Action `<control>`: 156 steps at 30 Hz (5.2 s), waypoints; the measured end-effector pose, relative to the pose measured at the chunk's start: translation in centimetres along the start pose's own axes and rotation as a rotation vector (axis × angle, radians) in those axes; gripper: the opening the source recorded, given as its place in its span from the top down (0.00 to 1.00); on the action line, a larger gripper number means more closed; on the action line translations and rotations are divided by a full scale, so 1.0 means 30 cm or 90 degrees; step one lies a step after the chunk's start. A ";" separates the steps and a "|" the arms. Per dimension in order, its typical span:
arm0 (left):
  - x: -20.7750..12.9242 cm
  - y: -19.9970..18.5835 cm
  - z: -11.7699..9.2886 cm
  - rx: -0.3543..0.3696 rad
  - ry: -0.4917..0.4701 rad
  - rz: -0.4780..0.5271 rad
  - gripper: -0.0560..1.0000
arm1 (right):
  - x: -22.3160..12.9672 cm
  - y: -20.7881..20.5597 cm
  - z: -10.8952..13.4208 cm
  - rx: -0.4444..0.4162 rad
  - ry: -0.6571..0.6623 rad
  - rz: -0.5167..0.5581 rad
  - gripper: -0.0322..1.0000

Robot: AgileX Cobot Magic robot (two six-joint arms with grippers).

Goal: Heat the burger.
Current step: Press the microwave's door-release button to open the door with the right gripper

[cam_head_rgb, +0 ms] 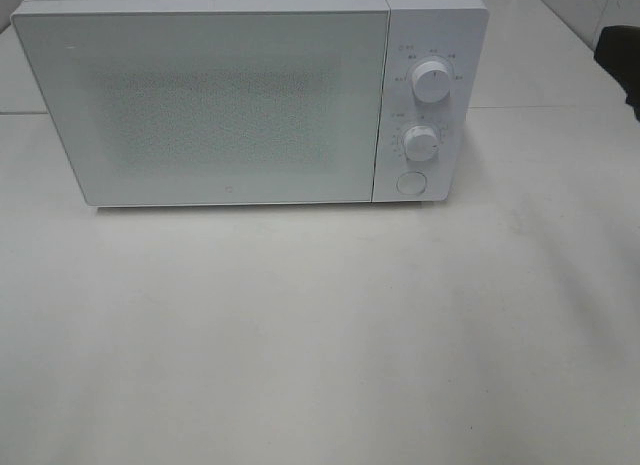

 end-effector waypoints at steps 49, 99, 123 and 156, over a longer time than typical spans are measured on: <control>0.000 0.000 0.000 0.000 0.000 0.000 0.01 | -0.382 0.284 0.168 -0.098 -0.021 -0.018 0.24; 0.000 0.000 0.000 0.000 0.000 0.000 0.01 | -0.464 0.330 0.240 -0.134 0.861 0.018 0.66; 0.000 0.000 0.000 0.000 0.000 0.000 0.01 | -0.559 0.430 0.245 -0.206 0.957 0.024 0.96; 0.000 0.000 0.000 0.000 0.000 0.000 0.01 | -0.605 0.703 0.175 -0.242 1.014 -0.008 0.96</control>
Point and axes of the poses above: a point on each arm's last joint axis where the gripper is mounted, y pointing out along that axis toward the gripper, z along the wrist's bending axis when the last joint is at zero, x = y × z, the point moved 1 cm from there along y, pointing out along that axis toward the gripper, and after that the axes turned 8 degrees about y, right-handed, at the moved point
